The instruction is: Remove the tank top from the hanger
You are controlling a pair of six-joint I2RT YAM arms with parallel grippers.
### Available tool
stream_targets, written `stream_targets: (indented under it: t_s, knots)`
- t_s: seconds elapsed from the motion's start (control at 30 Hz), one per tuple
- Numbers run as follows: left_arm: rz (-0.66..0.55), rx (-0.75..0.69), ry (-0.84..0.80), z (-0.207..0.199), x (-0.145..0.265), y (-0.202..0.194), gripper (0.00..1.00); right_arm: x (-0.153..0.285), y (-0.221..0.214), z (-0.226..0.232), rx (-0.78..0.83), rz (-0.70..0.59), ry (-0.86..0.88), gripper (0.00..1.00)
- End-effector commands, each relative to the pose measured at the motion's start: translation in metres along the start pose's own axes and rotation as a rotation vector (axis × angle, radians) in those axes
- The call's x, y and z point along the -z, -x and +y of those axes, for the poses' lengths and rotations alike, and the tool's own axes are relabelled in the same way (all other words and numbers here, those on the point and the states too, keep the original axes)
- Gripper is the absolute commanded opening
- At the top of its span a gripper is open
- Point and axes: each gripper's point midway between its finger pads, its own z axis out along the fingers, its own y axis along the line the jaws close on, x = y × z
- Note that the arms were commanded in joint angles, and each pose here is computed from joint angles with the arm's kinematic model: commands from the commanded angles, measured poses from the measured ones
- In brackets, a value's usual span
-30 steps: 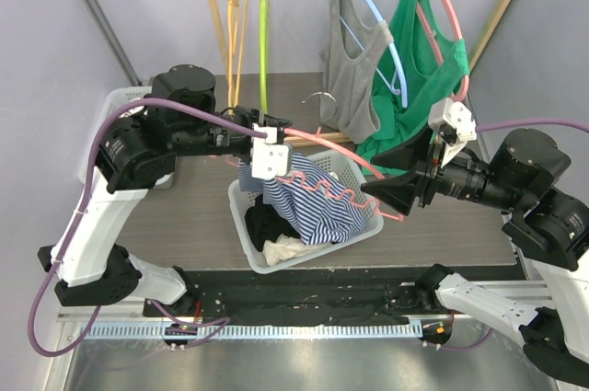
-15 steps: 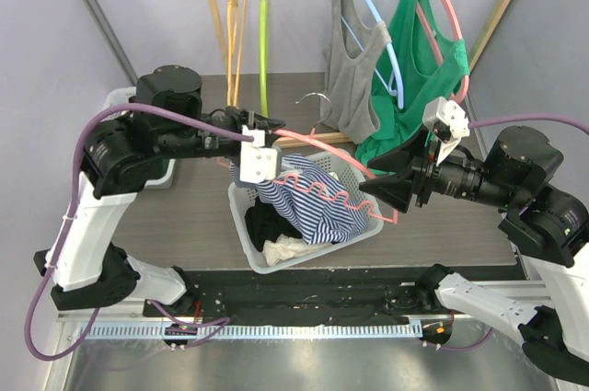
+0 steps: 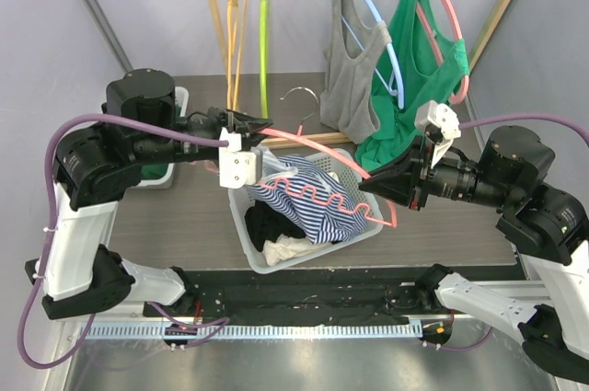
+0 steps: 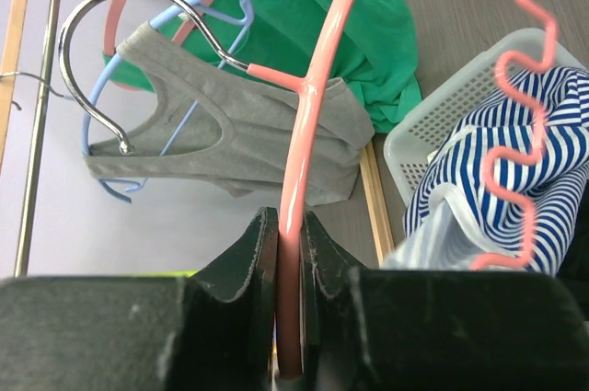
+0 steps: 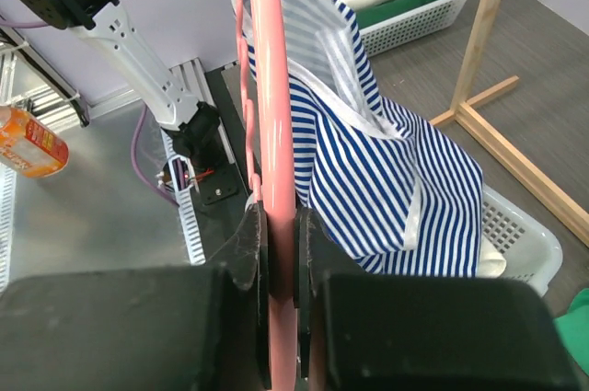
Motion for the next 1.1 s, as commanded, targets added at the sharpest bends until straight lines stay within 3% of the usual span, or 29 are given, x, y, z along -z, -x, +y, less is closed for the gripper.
stream_targets:
  t_s: [0.0, 0.07, 0.13, 0.17, 0.2, 0.23, 0.37, 0.43, 0.63, 0.8, 1.07]
  knots:
    - [-0.068, 0.008, 0.059, 0.012, 0.000, 0.015, 0.01, 0.006, 0.017, -0.004, 0.018, -0.051, -0.044, 0.01]
    - [-0.069, 0.031, 0.137, 0.028, -0.006, 0.014, 0.09, 0.009, 0.023, -0.010, 0.030, -0.066, -0.091, 0.01]
    - [-0.079, 0.092, 0.182, 0.037, -0.016, 0.012, 0.26, 0.018, 0.036, -0.017, 0.054, -0.093, -0.152, 0.01]
    - [-0.069, 0.122, 0.205, 0.040, -0.019, 0.009, 0.39, 0.022, 0.036, -0.029, 0.071, -0.080, -0.226, 0.01]
    - [-0.068, 0.152, 0.207, 0.039, -0.024, 0.007, 0.70, 0.029, 0.044, -0.032, 0.085, -0.094, -0.264, 0.01]
    - [-0.079, 0.197, 0.216, 0.040, -0.026, 0.008, 0.78, 0.032, 0.045, -0.039, 0.107, -0.089, -0.304, 0.01]
    - [-0.100, 0.326, 0.253, 0.042, -0.025, 0.010, 0.89, 0.059, 0.048, -0.067, 0.197, -0.072, -0.502, 0.01]
    - [-0.095, 0.345, 0.277, 0.044, -0.023, 0.008, 0.91, 0.075, 0.056, -0.078, 0.233, -0.084, -0.601, 0.01]
    - [0.005, 0.442, 0.487, 0.064, -0.011, -0.023, 0.86, 0.087, 0.057, -0.072, 0.238, -0.094, -0.611, 0.01]
    - [0.042, 0.550, 0.471, 0.042, -0.025, -0.044, 0.69, 0.097, 0.059, -0.065, 0.233, -0.123, -0.604, 0.01]
    - [0.030, 0.647, 0.404, 0.024, -0.065, -0.057, 0.67, 0.097, 0.059, -0.047, 0.224, -0.140, -0.523, 0.01]
